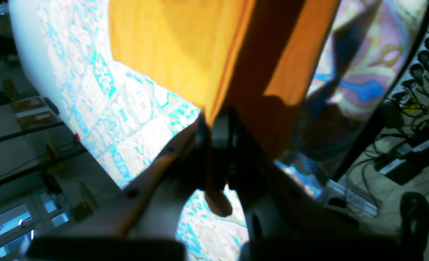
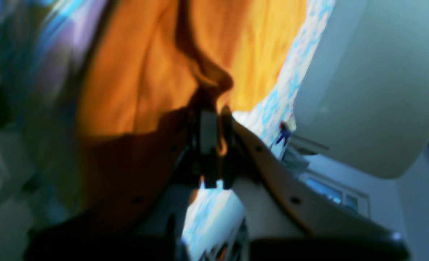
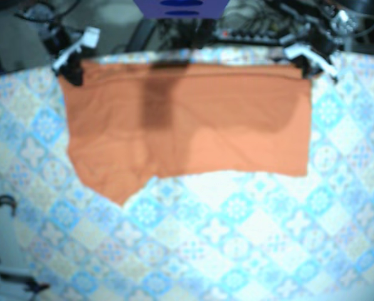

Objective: Fold the T-shirt properly

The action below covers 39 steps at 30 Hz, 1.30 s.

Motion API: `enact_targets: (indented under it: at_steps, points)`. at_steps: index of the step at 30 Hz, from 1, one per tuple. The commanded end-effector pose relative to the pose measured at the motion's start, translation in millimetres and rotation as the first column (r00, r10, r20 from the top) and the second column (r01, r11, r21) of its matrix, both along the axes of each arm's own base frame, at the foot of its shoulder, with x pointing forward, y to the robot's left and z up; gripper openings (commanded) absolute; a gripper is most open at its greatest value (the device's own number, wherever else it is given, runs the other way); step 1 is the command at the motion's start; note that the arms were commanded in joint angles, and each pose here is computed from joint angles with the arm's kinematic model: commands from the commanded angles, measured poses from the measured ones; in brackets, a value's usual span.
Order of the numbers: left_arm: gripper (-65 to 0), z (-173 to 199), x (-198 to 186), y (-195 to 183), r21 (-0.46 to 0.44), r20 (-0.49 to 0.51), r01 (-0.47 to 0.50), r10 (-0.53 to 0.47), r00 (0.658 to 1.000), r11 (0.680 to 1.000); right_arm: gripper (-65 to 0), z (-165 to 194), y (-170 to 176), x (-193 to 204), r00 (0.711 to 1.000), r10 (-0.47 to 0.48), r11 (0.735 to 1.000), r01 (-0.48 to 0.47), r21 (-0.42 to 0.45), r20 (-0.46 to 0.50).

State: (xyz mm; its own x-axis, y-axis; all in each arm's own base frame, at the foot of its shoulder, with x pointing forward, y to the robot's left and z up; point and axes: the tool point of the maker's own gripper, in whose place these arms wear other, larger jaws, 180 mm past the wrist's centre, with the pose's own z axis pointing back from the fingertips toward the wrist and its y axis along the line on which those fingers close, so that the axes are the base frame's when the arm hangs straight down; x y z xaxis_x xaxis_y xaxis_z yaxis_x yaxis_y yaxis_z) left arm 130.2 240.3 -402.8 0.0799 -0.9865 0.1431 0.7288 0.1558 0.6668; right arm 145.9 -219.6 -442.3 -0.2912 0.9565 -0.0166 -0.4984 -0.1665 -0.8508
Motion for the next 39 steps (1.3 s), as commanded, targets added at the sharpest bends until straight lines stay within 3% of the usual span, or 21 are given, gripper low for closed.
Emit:
enact_targets:
  at_steps: [1,8,16,22,39]
  points:
    - [-65.0,5,4,4,0.016,0.021,0.002,-0.003,1.0,1.0,-65.0,8,0,5,0.999,0.01,1.0,-0.01,-0.001,0.032]
    - [-65.0,-7,-5,19,0.048,-0.017,-0.018,0.019,1.0,0.999,-65.0,7,21,18,0.997,0.054,0.998,-0.056,0.028,0.051]
    - [-65.0,-2,16,18,0.043,0.032,-0.023,0.022,0.999,0.999,-65.0,8,20,25,0.997,0.052,0.998,-0.054,0.027,0.063]
    - [-65.0,-6,30,25,0.049,0.056,-0.056,0.054,0.997,0.997,-65.0,2,18,26,0.999,0.039,0.999,-0.04,0.031,0.013]
    - [-65.0,-5,38,27,0.051,0.073,-0.063,0.059,0.996,0.997,-65.0,-8,36,35,0.997,0.075,0.996,-0.075,0.058,-0.001]
